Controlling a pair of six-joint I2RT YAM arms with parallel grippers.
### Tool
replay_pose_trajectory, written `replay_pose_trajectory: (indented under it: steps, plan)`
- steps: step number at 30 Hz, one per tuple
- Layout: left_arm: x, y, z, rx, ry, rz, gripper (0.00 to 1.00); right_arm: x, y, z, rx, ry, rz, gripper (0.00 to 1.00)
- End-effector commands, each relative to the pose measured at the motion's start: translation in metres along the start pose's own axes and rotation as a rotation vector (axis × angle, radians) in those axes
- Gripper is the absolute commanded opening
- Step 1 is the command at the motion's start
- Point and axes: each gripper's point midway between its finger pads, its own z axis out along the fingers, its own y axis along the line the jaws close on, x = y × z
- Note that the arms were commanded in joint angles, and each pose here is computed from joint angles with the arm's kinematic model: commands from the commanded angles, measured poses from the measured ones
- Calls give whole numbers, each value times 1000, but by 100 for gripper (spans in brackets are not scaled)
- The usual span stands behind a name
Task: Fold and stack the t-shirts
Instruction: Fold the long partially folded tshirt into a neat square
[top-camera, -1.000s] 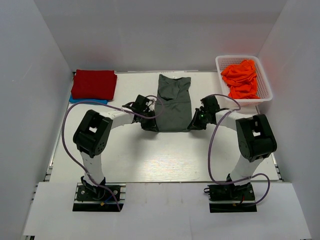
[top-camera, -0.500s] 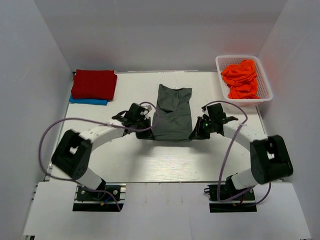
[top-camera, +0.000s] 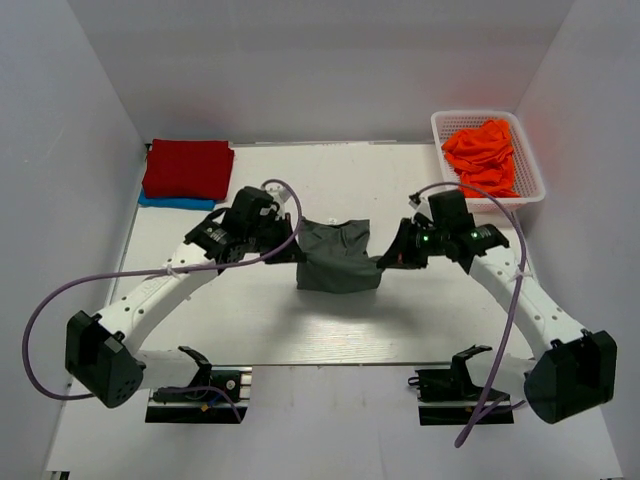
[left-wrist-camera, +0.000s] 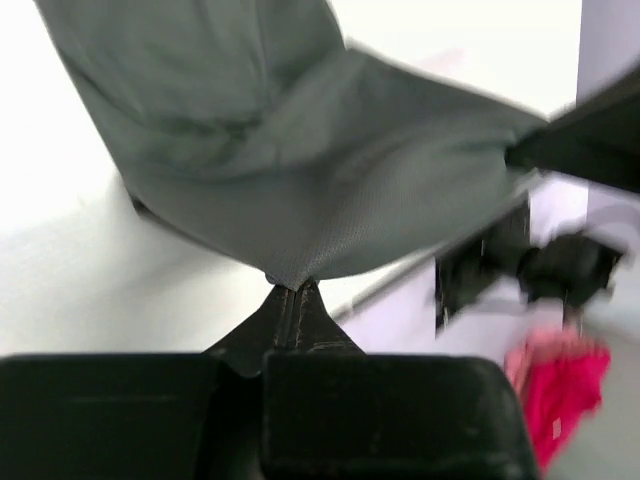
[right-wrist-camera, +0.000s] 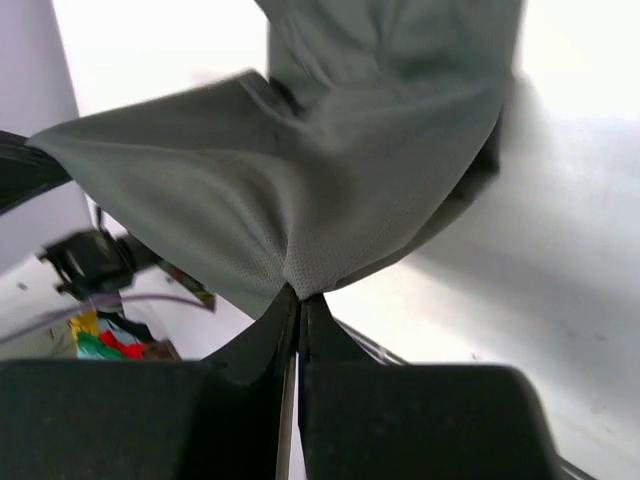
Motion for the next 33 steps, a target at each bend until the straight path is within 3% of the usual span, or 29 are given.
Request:
replay_pose_trajectory:
  steps: [1,5,12,17,24,25,26,27,28,29,33]
  plan:
    - [-43,6,-2,-115,-127,-31,0,-40,18,-7,14,-70,-2,0]
    - [-82,29,2,-262,-246,-80,0,-80,17,13,50,-62,5,0]
    - [-141,33,24,-267,-327,-111,0,-136,14,38,68,-77,23,0]
    - [-149,57,61,-295,-227,-128,0,-160,9,53,37,-47,73,0]
    - [-178,100,95,-338,-200,-191,0,-187,-16,80,60,-43,137,0]
    - [-184,109,97,-349,-202,-191,0,-192,-27,92,78,-32,157,3]
    - [-193,105,101,-333,-210,-187,2,-199,-27,94,70,-45,135,13]
    - [-200,107,106,-317,-210,-179,14,-206,-36,106,71,-49,134,29]
    - [-195,115,123,-293,-156,-151,98,-219,-39,110,62,-63,87,55]
    - [-214,107,123,-273,-193,-137,99,-228,-40,113,65,-80,65,90]
    - [-193,114,123,-305,-85,-127,99,-252,-31,106,90,-114,-17,90]
